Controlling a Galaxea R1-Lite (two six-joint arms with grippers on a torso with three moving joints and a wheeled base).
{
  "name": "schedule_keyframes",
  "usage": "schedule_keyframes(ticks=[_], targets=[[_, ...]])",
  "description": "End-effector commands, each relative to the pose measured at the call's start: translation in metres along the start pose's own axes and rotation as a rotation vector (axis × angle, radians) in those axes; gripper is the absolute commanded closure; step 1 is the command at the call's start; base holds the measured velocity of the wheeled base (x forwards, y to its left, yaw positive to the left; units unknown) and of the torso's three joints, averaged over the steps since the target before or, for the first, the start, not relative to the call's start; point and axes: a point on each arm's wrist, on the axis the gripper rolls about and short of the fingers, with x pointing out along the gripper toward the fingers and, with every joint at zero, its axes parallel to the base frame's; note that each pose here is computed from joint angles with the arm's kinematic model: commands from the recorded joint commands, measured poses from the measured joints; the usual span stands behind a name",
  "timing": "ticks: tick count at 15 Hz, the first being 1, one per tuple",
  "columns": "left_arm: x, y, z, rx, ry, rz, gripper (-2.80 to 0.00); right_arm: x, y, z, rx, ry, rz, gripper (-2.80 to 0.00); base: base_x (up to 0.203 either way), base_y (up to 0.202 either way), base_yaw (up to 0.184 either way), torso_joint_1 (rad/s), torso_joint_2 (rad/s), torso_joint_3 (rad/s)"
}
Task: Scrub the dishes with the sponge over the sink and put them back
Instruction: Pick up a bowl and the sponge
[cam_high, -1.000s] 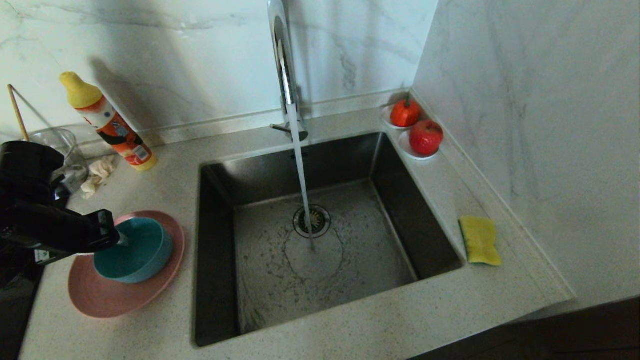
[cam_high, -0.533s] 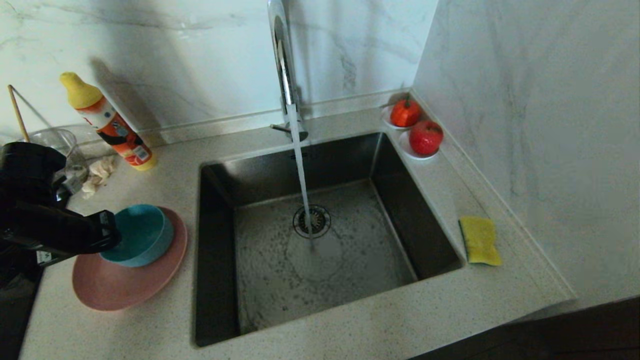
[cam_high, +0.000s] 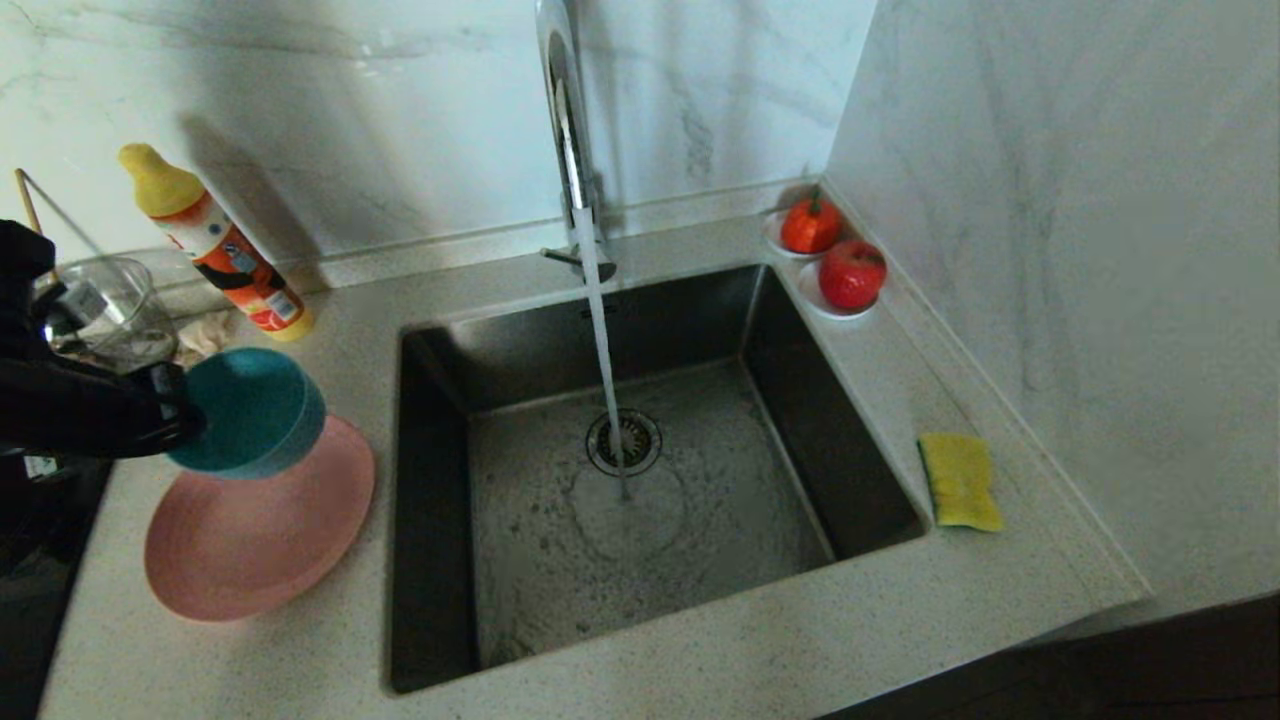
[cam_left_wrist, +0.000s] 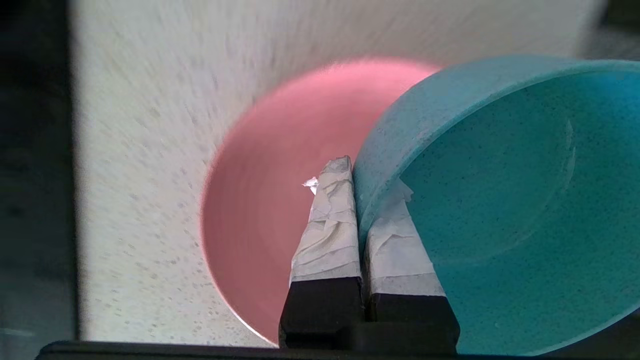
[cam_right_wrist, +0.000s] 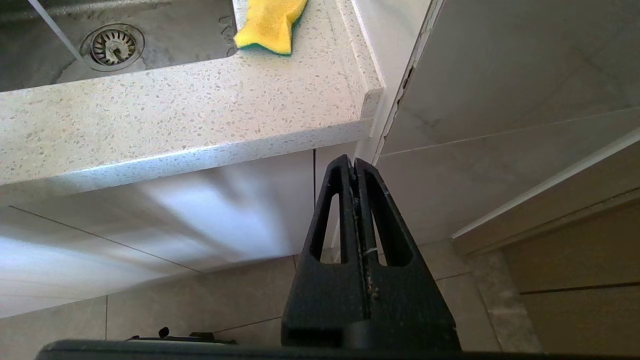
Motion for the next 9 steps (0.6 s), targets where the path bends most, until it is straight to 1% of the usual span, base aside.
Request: schedule_keyframes(ticks=[1,4,7,9], targets=[[-0.033,-0.004,0.008,0.013,-0.096,-0.022,0.0,0.0,0.0,0.0,0.0,0.0,0.0,0.0,0.0,0.0,0.0,0.0,0.0,0.0],[-0.06,-0.009,0.02,0.021,-0.174,-0.042,0.0,0.0,0.0,0.0,0.0,0.0,0.0,0.0,0.0,0.0,0.0,0.0,0.0,0.0],[-0.082,-0.016,0.031,0.034,-0.186,-0.105,0.0,0.0,0.0,0.0,0.0,0.0,0.0,0.0,0.0,0.0,0.0,0.0,0.0,0.0],[-0.093,-0.027,0.036,0.056,-0.181,-0.154,0.0,0.0,0.0,0.0,0.0,0.0,0.0,0.0,0.0,0.0,0.0,0.0,0.0,0.0]])
